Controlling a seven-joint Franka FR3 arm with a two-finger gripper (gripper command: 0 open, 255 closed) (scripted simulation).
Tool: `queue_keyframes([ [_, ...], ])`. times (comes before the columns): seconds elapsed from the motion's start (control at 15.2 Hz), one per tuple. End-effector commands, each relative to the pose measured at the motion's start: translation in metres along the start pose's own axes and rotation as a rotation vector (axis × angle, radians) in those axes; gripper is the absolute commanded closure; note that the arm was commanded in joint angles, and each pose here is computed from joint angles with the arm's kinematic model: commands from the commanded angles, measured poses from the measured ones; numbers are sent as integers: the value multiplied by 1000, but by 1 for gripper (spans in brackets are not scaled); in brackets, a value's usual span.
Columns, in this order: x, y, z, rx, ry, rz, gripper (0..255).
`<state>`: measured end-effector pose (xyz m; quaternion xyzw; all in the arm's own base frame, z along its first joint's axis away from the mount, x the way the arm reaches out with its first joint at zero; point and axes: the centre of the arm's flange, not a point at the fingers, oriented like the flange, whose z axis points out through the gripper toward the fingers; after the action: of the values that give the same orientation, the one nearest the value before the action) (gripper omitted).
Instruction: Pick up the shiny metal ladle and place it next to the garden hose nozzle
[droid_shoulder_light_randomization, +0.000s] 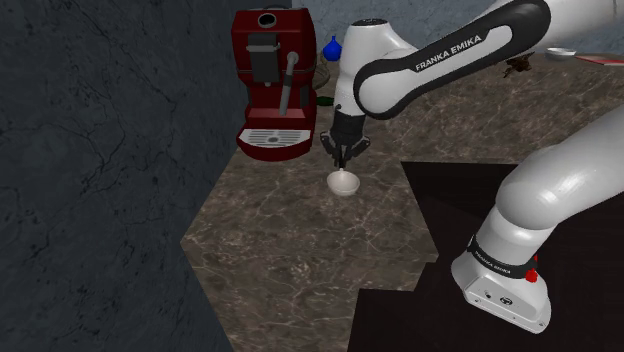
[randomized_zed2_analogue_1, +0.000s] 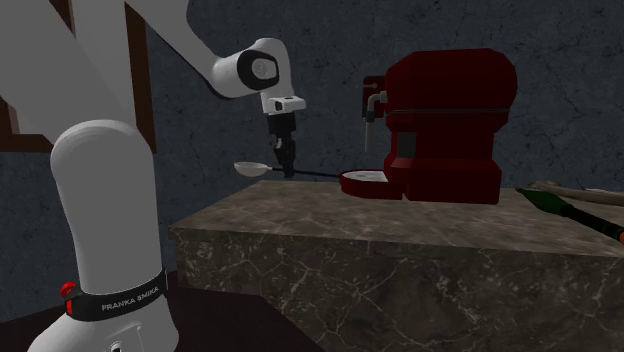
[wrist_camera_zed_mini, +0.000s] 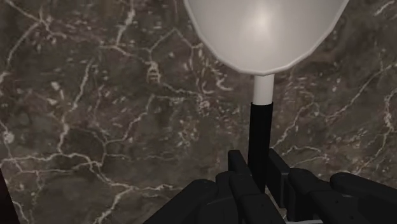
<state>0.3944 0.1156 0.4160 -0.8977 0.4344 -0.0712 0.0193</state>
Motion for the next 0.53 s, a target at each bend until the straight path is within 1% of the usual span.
queue_keyframes([
  [0.0,1,-1,-12,0,0,0,255],
  [0.33,3,-3,-38,0,0,0,255],
  [0.46,30,-2,-35,0,0,0,255],
])
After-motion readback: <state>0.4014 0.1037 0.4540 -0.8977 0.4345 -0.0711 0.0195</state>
